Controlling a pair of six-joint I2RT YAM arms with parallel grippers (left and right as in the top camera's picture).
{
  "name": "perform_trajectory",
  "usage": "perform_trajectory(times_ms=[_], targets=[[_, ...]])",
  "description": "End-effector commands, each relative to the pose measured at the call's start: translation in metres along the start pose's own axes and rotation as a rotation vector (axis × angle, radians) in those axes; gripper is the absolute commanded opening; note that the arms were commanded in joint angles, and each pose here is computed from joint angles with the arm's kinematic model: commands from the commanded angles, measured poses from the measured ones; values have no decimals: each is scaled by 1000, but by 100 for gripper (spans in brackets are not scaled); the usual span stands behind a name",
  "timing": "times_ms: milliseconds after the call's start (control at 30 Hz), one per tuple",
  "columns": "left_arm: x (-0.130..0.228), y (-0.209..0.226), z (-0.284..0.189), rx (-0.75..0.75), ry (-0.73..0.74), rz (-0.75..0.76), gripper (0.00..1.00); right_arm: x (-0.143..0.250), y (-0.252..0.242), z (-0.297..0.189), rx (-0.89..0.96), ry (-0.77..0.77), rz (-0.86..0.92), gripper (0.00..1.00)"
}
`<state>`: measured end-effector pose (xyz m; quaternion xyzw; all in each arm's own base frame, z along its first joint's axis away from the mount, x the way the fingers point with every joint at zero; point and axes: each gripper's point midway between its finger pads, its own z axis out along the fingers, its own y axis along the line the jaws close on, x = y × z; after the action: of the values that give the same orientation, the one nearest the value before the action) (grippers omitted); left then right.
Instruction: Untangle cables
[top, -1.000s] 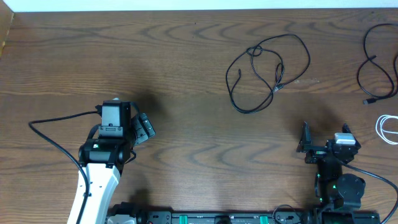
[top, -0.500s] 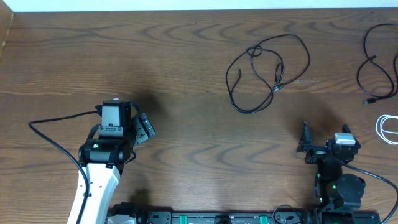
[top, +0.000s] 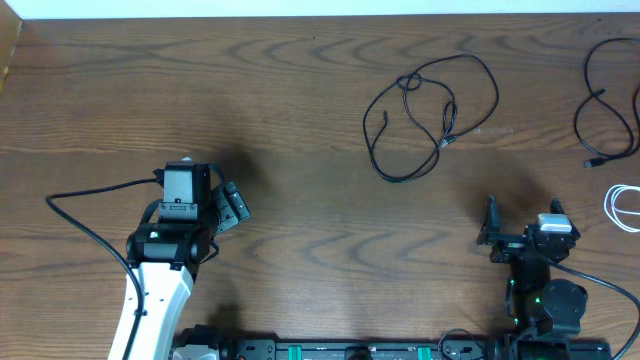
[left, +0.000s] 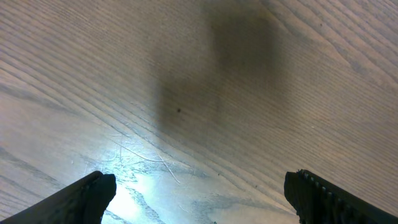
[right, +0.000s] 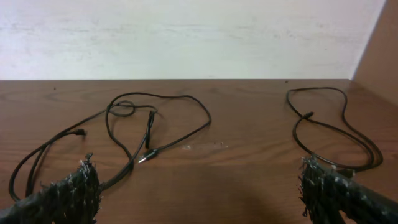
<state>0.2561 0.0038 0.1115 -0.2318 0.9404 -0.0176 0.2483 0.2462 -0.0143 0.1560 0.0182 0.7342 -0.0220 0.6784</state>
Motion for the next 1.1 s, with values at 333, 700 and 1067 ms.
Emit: perform_trajectory(times_ms=[333,700,1067], targets=[[-1,3,0,-12,-4,0,94,0,2,-1,-7,-4,10,99],[8,10,-14,28,-74,-9,94,0,2,-1,-7,-4,10,99],[24,9,-25,233,-318,-48,94,0,2,-1,-7,-4,10,99]])
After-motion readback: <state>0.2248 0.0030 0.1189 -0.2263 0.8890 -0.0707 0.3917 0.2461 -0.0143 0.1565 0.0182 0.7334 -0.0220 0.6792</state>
